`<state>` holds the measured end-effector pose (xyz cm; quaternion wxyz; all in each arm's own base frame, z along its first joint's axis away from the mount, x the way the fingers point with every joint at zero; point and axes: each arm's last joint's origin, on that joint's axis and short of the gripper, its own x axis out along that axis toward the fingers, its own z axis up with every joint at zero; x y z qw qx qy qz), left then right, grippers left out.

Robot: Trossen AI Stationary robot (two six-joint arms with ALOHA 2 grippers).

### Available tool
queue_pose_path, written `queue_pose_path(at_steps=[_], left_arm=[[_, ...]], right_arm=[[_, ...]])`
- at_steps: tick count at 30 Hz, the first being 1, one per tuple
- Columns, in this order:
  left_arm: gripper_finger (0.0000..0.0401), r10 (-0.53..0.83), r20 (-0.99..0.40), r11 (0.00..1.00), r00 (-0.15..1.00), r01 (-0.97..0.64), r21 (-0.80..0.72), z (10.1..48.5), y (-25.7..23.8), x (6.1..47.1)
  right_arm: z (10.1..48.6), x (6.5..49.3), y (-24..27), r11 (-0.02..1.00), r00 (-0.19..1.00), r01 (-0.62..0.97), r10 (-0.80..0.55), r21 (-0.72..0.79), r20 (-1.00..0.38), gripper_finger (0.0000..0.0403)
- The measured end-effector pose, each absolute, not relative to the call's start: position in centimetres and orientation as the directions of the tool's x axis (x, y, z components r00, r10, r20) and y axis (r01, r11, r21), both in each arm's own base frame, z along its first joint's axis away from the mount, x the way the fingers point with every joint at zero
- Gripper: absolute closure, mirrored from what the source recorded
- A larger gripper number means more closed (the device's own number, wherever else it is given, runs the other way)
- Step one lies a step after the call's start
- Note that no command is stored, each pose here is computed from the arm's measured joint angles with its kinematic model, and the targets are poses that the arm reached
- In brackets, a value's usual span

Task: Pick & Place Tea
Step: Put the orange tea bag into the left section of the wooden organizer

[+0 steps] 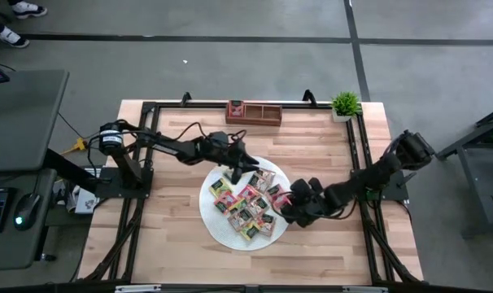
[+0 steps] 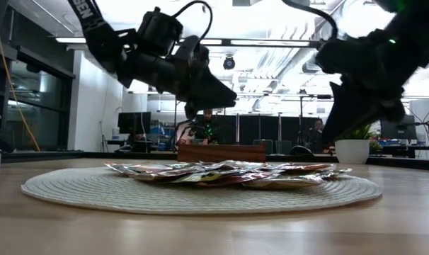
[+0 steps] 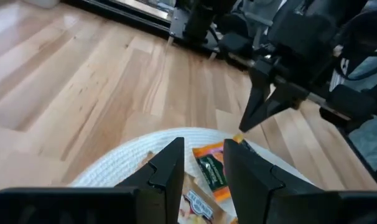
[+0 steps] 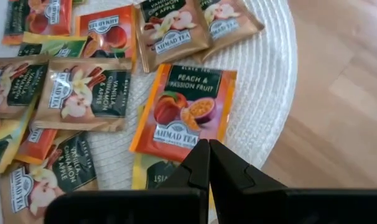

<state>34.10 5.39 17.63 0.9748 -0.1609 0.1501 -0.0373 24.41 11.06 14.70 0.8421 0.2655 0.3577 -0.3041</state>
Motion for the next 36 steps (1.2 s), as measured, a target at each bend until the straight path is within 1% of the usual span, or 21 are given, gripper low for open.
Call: queue_pose_path(at_steps=[4,7,9,11,17,21,32,36], left_arm=[[0.029,-0.119,-0.303,0.951,0.946,0.021,-0.308,17.2,5.6,34.8],[0.029,-0.132,-0.328,0.946,0.935,0.02,-0.323,16.6,5.6,34.8],[0.029,-0.138,-0.342,0.94,0.93,0.013,-0.342,15.7,5.5,35.2],[0.029,-0.163,-0.391,0.925,0.906,0.003,-0.379,14.3,5.5,35.1],[0.029,-0.194,-0.39,0.911,0.9,0.018,-0.411,13.5,5.5,35.3],[0.029,-0.202,-0.36,0.911,0.911,0.04,-0.41,13.9,5.4,35.5],[0.029,-0.236,-0.346,0.904,0.908,0.074,-0.421,14.0,4.2,35.7],[0.029,-0.223,-0.341,0.91,0.913,0.07,-0.408,14.4,3.9,36.2]], right_arm=[[13.9,23.8,11.4,0.657,0.596,0.702,-0.329,0.275,-0.733,0.0403],[13.8,23.8,11.4,0.654,0.623,0.695,-0.342,0.298,-0.704,0.0403],[13.5,23.7,11.4,0.654,0.629,0.692,-0.339,0.305,-0.7,0.0403],[13.3,23.6,11.2,0.653,0.63,0.693,-0.342,0.305,-0.697,0.0403],[12.7,23.3,11.1,0.65,0.648,0.683,-0.33,0.332,-0.686,0.0403],[12.5,23.3,11.0,0.658,0.674,0.663,-0.315,0.358,-0.669,0.0403],[12.2,23.4,10.3,0.661,0.661,0.671,-0.327,0.336,-0.675,0.0403],[12.2,23.5,10.2,0.669,0.661,0.667,-0.329,0.327,-0.675,0.0403]])
